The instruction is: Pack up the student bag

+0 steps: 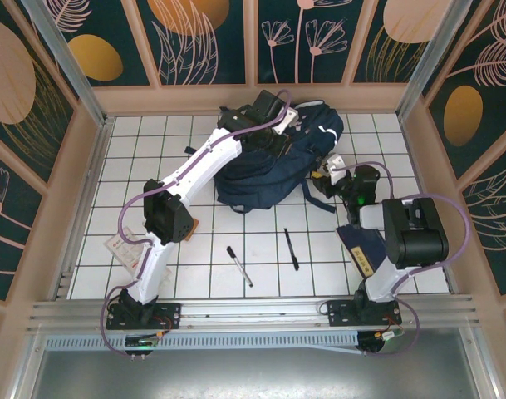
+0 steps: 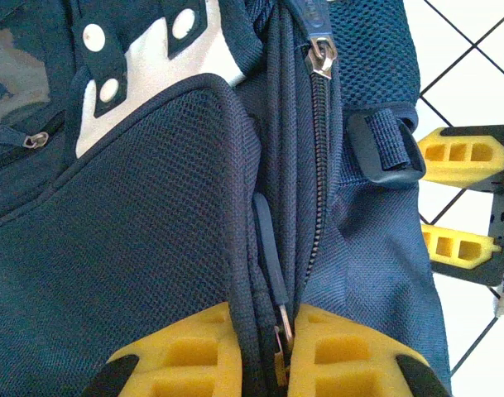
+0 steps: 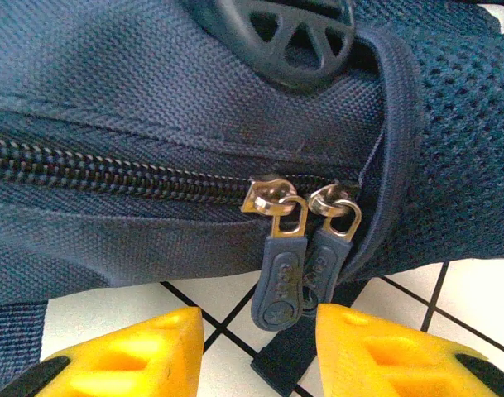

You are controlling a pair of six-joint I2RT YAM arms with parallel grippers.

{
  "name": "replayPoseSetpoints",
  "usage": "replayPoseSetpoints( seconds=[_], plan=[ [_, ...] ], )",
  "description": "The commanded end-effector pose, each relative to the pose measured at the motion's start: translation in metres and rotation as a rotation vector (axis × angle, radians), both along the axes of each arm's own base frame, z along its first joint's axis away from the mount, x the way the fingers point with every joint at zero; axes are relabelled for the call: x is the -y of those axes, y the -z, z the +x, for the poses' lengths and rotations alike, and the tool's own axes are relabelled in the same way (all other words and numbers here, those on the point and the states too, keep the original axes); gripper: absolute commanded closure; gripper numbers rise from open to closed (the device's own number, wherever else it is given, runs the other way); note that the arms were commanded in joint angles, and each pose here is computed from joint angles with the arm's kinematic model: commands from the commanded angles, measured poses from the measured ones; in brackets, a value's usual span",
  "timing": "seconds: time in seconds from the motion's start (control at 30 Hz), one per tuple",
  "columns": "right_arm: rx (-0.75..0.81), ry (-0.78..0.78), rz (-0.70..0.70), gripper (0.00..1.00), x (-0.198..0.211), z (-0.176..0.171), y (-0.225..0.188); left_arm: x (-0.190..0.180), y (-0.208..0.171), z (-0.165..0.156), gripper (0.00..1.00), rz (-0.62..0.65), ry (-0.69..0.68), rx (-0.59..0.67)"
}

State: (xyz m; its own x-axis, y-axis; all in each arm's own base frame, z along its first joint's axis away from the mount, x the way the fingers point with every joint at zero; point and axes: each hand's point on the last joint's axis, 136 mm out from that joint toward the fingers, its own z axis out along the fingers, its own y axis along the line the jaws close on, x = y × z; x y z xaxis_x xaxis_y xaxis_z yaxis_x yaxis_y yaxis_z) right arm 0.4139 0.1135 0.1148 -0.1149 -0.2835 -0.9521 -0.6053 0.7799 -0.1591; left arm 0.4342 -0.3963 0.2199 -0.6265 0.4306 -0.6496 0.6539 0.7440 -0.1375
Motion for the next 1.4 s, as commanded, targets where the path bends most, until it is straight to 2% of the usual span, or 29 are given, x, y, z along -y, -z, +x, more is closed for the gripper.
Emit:
replayPoseSetpoints(
  seconds=[0.0,0.27,0.33,0.4,0.63,0.83,1.0,1.37],
  plan=[
    [0.079,-0.016,0.056,0.60,-0.004,0.010,-0.023,0.015,-0.063,-0.004,1.00,-0.145,0.059,0.111],
    [0.136,-0.049,0.094,0.57,-0.009,0.008,-0.032,0.015,-0.059,-0.008,1.00,-0.140,0.080,0.100],
    [0.156,-0.069,0.101,0.64,-0.011,0.005,-0.037,0.015,-0.059,-0.008,1.00,-0.136,0.081,0.102],
    [0.162,-0.075,0.106,0.78,-0.011,0.004,-0.038,0.014,-0.058,-0.008,1.00,-0.132,0.079,0.104],
    [0.170,-0.080,0.101,0.99,-0.011,0.003,-0.040,0.012,-0.058,-0.006,1.00,-0.119,0.068,0.114],
    [0.167,-0.115,0.080,1.00,-0.015,-0.005,-0.040,0.006,-0.060,0.002,1.00,-0.104,0.019,0.137],
    [0.128,-0.210,0.055,1.00,-0.029,-0.024,-0.036,0.004,-0.058,0.011,1.00,-0.106,-0.039,0.147],
    [-0.070,-0.348,-0.105,1.00,-0.047,-0.063,-0.017,-0.006,-0.047,0.028,1.00,-0.050,-0.127,0.179]
  ],
)
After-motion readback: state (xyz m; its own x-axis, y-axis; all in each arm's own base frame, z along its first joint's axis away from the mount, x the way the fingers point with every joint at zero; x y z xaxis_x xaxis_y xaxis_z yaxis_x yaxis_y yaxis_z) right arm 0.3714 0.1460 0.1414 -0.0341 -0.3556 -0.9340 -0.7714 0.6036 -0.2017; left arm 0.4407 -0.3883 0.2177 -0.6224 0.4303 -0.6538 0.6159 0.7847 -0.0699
